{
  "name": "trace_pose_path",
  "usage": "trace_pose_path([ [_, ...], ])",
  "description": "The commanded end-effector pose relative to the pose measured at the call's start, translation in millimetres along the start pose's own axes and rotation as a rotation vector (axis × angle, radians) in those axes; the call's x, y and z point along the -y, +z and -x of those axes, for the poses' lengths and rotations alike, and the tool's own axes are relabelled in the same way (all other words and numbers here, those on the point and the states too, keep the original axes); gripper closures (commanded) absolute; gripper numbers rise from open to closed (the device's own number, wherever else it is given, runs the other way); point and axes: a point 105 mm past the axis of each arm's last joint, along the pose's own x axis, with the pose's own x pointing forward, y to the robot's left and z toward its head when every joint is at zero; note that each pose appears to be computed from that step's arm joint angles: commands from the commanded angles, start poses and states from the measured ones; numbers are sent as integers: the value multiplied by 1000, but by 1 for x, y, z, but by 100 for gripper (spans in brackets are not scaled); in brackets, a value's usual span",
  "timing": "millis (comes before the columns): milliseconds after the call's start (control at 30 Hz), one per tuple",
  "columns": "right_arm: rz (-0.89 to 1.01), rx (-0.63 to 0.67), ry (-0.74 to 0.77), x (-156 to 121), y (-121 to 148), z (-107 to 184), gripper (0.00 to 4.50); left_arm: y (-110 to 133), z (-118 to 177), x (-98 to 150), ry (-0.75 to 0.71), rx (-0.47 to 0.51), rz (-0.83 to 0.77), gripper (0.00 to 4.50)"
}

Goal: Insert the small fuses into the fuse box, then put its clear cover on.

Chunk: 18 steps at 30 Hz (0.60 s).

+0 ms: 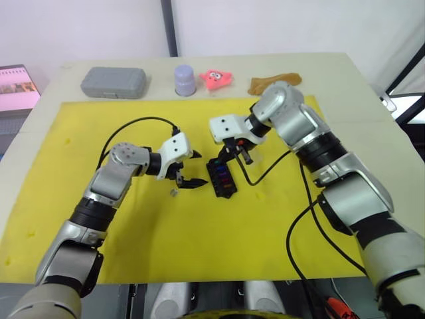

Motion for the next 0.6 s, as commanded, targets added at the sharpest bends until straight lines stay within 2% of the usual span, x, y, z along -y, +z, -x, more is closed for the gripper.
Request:
trace_pose_path([
  [33, 51, 16, -5, 2, 16, 7, 450, 11, 1, -1, 7, 25, -46, 6],
  [600, 65, 12, -8, 4, 18, 10, 450, 11, 0, 0, 10, 28, -46, 6],
])
